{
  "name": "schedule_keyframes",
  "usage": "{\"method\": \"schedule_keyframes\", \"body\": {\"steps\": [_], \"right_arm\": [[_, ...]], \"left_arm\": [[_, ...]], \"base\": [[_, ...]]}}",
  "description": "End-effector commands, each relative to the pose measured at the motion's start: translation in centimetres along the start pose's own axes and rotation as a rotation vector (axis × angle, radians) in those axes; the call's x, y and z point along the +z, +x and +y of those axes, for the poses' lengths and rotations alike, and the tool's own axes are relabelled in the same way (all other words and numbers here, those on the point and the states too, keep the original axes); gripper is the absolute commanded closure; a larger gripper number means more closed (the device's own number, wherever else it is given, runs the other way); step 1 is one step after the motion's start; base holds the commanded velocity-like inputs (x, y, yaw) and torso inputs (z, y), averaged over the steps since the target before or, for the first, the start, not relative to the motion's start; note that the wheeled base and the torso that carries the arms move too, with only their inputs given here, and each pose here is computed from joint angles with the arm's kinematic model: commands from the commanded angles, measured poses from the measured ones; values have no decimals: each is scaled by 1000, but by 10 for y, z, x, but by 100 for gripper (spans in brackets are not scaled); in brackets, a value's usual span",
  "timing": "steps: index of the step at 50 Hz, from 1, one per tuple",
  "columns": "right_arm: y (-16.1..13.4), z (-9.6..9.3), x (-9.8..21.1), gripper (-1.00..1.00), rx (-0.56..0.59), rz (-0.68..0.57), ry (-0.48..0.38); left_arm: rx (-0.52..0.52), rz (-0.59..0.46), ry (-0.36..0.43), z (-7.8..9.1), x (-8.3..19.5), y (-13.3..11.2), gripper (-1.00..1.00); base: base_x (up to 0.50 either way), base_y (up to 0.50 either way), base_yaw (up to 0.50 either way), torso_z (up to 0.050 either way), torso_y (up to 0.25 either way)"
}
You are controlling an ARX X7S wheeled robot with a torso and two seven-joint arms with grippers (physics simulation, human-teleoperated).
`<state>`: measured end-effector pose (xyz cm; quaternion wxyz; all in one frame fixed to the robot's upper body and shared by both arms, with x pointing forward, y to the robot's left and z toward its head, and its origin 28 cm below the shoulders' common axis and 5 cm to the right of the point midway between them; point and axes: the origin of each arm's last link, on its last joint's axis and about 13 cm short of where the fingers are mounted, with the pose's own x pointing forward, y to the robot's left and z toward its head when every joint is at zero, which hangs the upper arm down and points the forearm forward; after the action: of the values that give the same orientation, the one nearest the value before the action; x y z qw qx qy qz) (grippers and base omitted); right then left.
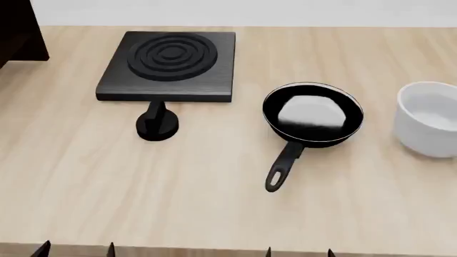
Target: Put the frying pan under the cabinet shelf.
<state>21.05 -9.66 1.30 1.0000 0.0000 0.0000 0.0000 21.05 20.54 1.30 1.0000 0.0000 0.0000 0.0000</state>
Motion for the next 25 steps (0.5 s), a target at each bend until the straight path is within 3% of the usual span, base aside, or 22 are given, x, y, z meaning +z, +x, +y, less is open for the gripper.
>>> {"method": "schedule_keyframes", "body": {"steps": [1,2,3,25], "right_arm": [[1,5,-1,-100,7,-38,-148],[0,0,0,-100,1,-7,-31],[0,0,0,-100,1,-2,-3],[-1,-1,2,-100,0,-1,-7]], "left_arm": [[0,0,0,2,0,0,-100],[-1,2,1,0,0,0,-100],[1,1,1,0,0,0,-100],[2,9,-9,0,2,-2,-100]], "base": [[0,0,0,0,0],[0,0,0,0,0],[0,0,0,0,0],[0,0,0,0,0]]}}
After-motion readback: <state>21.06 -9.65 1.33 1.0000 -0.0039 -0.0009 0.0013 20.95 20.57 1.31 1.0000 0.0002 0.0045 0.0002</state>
